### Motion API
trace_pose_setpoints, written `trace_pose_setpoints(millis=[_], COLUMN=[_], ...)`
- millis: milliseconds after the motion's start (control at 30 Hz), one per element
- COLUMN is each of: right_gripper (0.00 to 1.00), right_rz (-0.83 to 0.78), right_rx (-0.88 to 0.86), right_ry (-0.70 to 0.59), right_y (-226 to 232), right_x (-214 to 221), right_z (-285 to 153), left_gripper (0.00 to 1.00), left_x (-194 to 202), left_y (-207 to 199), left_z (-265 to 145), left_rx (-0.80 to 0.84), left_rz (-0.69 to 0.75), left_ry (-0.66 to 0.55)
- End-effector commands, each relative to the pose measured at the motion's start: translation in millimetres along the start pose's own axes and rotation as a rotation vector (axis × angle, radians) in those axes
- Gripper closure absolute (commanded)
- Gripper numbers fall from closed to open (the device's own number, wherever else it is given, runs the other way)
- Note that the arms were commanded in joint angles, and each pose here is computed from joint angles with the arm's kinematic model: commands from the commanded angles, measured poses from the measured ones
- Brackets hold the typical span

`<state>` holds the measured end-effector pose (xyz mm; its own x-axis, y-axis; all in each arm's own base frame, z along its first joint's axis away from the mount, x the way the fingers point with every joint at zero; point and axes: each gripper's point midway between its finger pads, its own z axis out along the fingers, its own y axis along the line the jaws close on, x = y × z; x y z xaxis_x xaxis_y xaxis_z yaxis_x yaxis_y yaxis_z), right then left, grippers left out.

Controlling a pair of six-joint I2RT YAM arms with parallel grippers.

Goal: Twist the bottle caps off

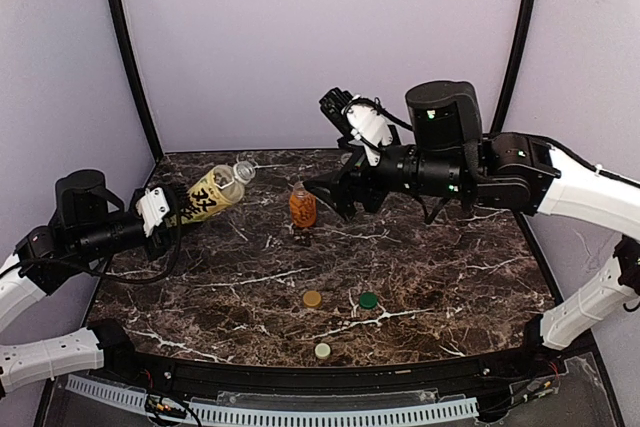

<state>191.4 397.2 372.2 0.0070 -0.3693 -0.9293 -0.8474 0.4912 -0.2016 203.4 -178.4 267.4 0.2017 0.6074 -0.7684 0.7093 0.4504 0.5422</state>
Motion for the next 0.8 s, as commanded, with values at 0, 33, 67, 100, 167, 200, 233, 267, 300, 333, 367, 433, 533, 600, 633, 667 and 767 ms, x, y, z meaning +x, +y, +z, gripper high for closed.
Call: trace_pose_setpoints(millis=[0,33,67,100,167,200,233,267,300,333,367,433,533,600,633,667,767], right_gripper=[0.07,0.08,0.09,0.09,0.10,0.10,0.10,0.11,0.11,0.12,0.13,0.16,0.21,0.25,0.31,0.36,0.52], right_rz=[0.163,0.154,0.149,0.143,0.139,0.141,0.142,0.144,0.147,0.146,0.145,0.139,0.135,0.136,0.143,0.142,0.139], right_rx=[-0.149,-0.211,-0.277,-0.363,-0.451,-0.477,-0.488,-0.488,-0.485,-0.483,-0.485,-0.496,-0.508,-0.528,-0.542,-0.556,-0.586], right_ry=[0.008,-0.020,-0.065,-0.133,-0.239,-0.284,-0.305,-0.341,-0.357,-0.378,-0.397,-0.452,-0.492,-0.512,-0.512,-0.511,-0.491], right_y=[20.9,30.8,40.9,53.5,66.3,70.4,72.1,72.1,72.2,71.9,72.4,73.8,77.0,80.5,83.3,85.6,92.8], right_x=[5.4,-1.4,-11.7,-27.4,-48.1,-57.6,-63.3,-72.9,-79.2,-86.6,-91.8,-105.9,-118.0,-121.6,-121.6,-121.9,-119.0], right_z=[-1.5,-3.3,-6.4,-11.7,-15.0,-14.5,-10.5,-6.6,0.2,4.7,9.9,15.0,23.7,27.7,30.2,32.2,38.7], left_gripper=[0.82,0.82,0.82,0.82,0.82,0.82,0.82,0.82,0.82,0.82,0.82,0.82,0.82,0.82,0.82,0.82,0.82], left_x=[-18.8,-21.3,-24.5,-30.5,-40.7,-43.7,-50.1,-53.6,-58.9,-60.8,-63.8,-65.4,-66.4,-68.4,-68.6,-69.3,-70.3], left_y=[11.9,12.3,10.7,8.3,2.8,0.6,-4.8,-7.9,-14.5,-17.8,-23.7,-28.2,-29.0,-27.1,-26.7,-26.2,-26.0], left_z=[-7.2,-8.5,-9.4,-11.5,-15.4,-16.6,-19.2,-20.6,-23.2,-24.3,-26.5,-28.0,-29.3,-30.5,-30.5,-30.8,-31.4], left_rx=[-0.026,-0.024,-0.008,0.014,0.063,0.083,0.123,0.148,0.194,0.216,0.254,0.285,0.293,0.288,0.286,0.285,0.286], left_rz=[-0.092,-0.104,-0.133,-0.148,-0.189,-0.216,-0.226,-0.247,-0.251,-0.260,-0.261,-0.272,-0.274,-0.270,-0.268,-0.267,-0.265], left_ry=[-0.067,-0.076,-0.093,-0.118,-0.162,-0.175,-0.204,-0.220,-0.247,-0.257,-0.273,-0.280,-0.281,-0.286,-0.286,-0.288,-0.293])
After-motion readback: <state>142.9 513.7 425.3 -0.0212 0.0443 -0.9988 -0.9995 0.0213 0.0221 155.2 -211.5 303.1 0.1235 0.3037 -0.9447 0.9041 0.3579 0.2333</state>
